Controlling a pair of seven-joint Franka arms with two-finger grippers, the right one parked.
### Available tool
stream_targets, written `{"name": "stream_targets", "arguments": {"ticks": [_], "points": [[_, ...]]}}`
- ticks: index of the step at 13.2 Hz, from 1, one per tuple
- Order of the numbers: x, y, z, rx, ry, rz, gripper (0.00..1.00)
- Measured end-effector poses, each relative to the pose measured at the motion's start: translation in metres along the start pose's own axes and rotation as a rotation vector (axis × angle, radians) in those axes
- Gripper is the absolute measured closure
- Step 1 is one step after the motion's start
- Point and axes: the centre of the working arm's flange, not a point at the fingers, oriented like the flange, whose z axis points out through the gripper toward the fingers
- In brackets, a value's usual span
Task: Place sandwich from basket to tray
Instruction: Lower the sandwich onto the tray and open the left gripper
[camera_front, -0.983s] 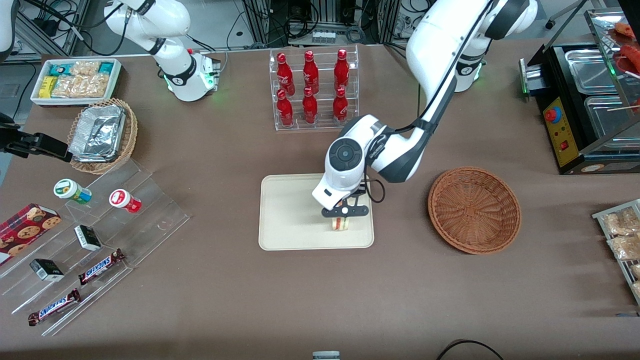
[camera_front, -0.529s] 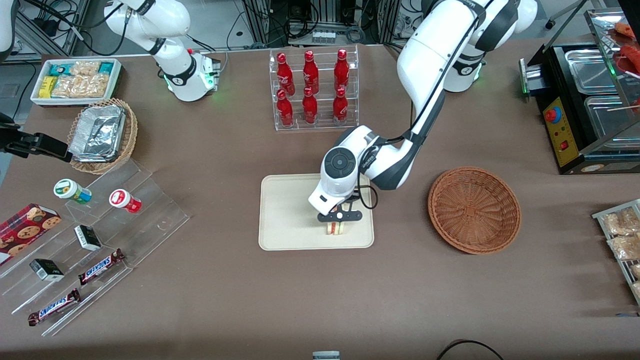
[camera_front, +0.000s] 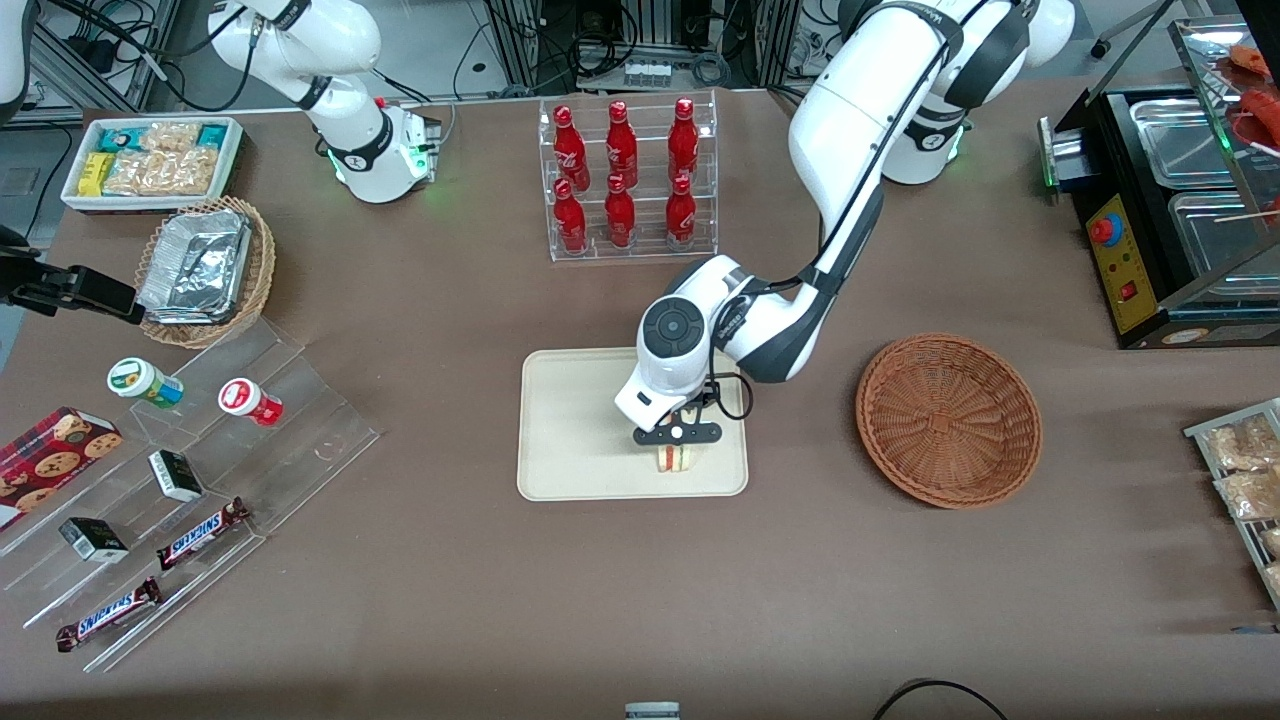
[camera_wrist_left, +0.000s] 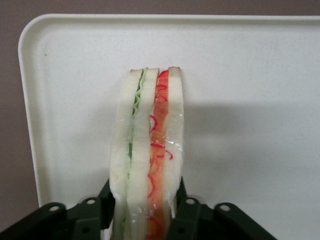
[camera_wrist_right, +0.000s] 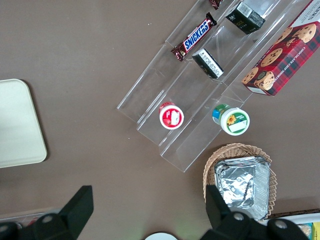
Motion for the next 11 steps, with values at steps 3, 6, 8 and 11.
{"name": "stream_targets", "arguments": {"ticks": [3,6,8,11], "points": [[-0.001,0.002,-0.001,-0.002,0.003,0.001,0.13],[0.003,0.005,-0.012,-0.015,0.018,-0.001,0.0],[0.006,0.005,-0.028,-0.022,0.03,-0.004,0.0],[0.01,-0.003,-0.067,-0.011,0.035,-0.019,0.0]]}}
